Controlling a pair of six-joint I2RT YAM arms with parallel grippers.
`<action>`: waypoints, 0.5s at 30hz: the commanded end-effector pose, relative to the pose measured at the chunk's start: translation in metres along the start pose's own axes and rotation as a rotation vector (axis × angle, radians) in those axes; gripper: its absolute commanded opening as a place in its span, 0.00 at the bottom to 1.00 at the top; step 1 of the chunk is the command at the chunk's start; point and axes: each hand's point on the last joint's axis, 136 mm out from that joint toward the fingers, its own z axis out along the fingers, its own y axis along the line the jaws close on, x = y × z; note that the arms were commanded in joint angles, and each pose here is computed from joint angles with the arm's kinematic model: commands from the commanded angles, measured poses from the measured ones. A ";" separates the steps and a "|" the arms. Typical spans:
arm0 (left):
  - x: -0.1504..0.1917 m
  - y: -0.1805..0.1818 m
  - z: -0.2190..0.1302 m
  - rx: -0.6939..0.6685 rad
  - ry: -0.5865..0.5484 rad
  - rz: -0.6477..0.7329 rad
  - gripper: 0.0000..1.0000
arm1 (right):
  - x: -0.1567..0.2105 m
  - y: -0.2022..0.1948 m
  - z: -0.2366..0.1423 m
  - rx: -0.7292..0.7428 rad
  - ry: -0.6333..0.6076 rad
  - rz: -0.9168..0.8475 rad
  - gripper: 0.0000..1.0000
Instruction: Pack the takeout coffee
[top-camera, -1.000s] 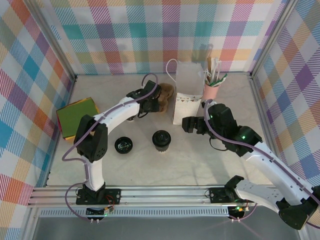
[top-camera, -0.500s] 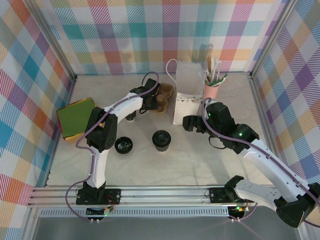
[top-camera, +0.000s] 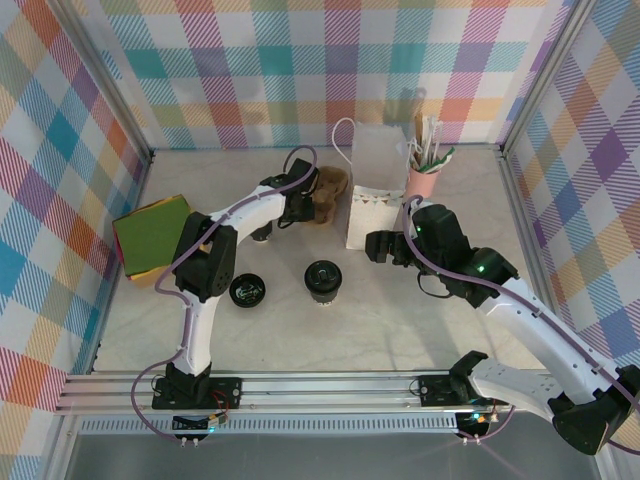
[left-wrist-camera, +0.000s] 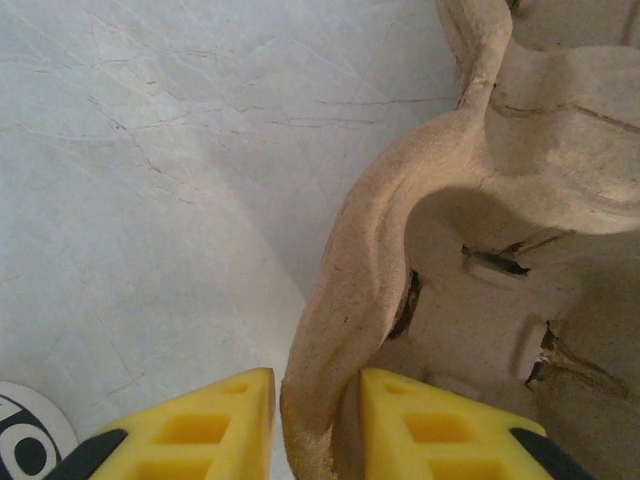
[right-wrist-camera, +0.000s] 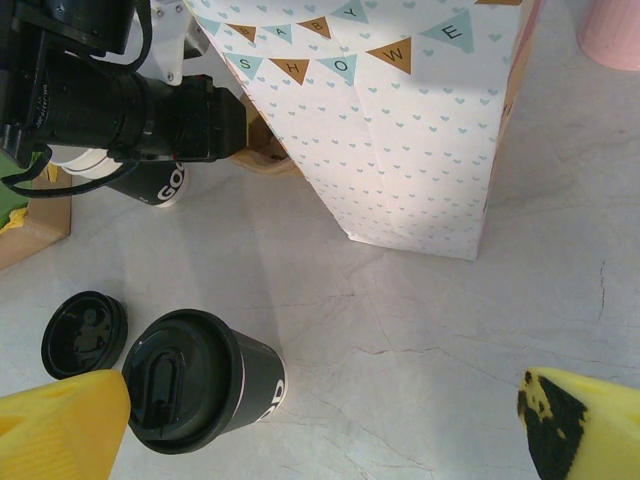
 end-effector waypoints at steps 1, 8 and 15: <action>-0.008 0.000 -0.002 0.011 -0.010 -0.004 0.25 | 0.005 -0.006 0.002 0.018 0.013 0.005 0.99; -0.012 -0.002 -0.008 0.022 -0.013 -0.010 0.26 | 0.008 -0.006 0.007 0.015 0.023 0.010 0.99; 0.000 -0.007 -0.018 0.052 0.016 -0.047 0.26 | 0.008 -0.006 0.010 0.014 0.025 0.007 0.99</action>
